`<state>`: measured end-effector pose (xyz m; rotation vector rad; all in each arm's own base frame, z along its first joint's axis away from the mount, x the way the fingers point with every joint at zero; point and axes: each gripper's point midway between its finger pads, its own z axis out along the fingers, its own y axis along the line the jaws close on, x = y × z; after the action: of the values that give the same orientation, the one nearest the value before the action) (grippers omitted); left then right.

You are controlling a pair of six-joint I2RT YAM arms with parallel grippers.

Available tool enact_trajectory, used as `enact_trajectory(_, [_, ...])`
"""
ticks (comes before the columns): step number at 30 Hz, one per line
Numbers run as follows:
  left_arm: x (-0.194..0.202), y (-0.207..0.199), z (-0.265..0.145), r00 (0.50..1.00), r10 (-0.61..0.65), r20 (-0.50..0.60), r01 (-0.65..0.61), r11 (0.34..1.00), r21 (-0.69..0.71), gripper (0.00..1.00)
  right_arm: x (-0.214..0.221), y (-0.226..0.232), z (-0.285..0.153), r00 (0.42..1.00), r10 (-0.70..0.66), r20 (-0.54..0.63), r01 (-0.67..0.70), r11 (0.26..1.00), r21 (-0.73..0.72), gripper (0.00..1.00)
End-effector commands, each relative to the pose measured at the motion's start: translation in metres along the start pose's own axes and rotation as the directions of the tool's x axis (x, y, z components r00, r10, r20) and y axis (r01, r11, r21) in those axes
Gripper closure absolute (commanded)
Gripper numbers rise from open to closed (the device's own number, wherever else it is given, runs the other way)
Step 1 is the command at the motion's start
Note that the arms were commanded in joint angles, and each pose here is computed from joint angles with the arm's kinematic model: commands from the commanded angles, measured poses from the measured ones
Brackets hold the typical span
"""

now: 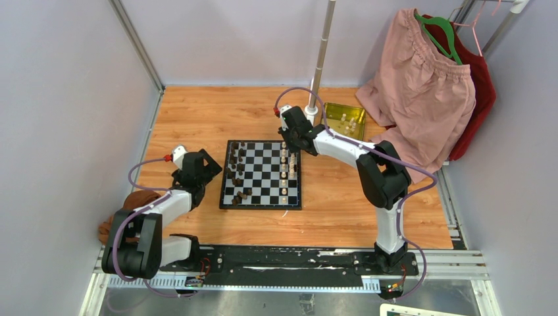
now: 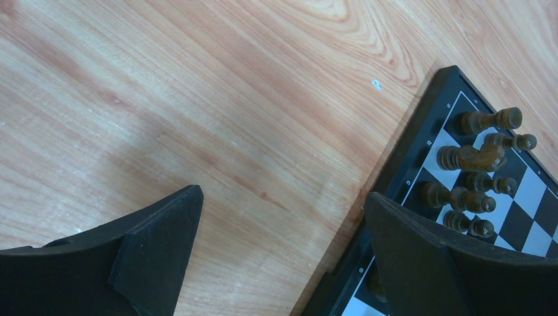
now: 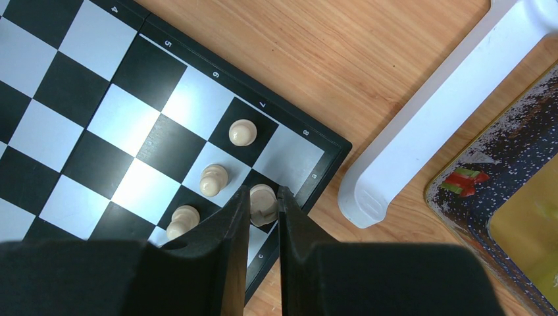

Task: Set up the chess pieces on the board
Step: Place the chess piece on the chessboard.

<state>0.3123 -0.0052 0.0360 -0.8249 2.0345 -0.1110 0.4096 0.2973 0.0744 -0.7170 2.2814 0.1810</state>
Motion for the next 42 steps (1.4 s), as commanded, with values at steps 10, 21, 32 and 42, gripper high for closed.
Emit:
enact_trajectory(10, [-0.008,-0.008,-0.001,0.999,0.01,0.032,-0.011,1.0,0.024,0.0,0.002,0.016,0.0,1.0,-0.022,-0.015,0.021,1.0,-0.023,0.81])
enact_trajectory(21, [-0.007,-0.008,-0.001,0.999,0.013,0.031,-0.013,1.0,0.024,0.0,-0.002,0.012,-0.004,1.0,-0.029,-0.011,0.029,1.0,-0.003,0.76])
enact_trajectory(32, [-0.008,-0.008,-0.001,0.999,0.013,0.031,-0.014,1.0,0.025,0.0,0.003,0.004,-0.005,0.999,-0.04,-0.025,0.041,0.998,0.037,0.92])
enact_trajectory(42, [-0.007,-0.008,-0.001,0.999,0.013,0.03,-0.013,1.0,0.027,0.0,0.002,-0.002,-0.007,0.999,-0.046,-0.024,0.047,0.997,0.058,0.92])
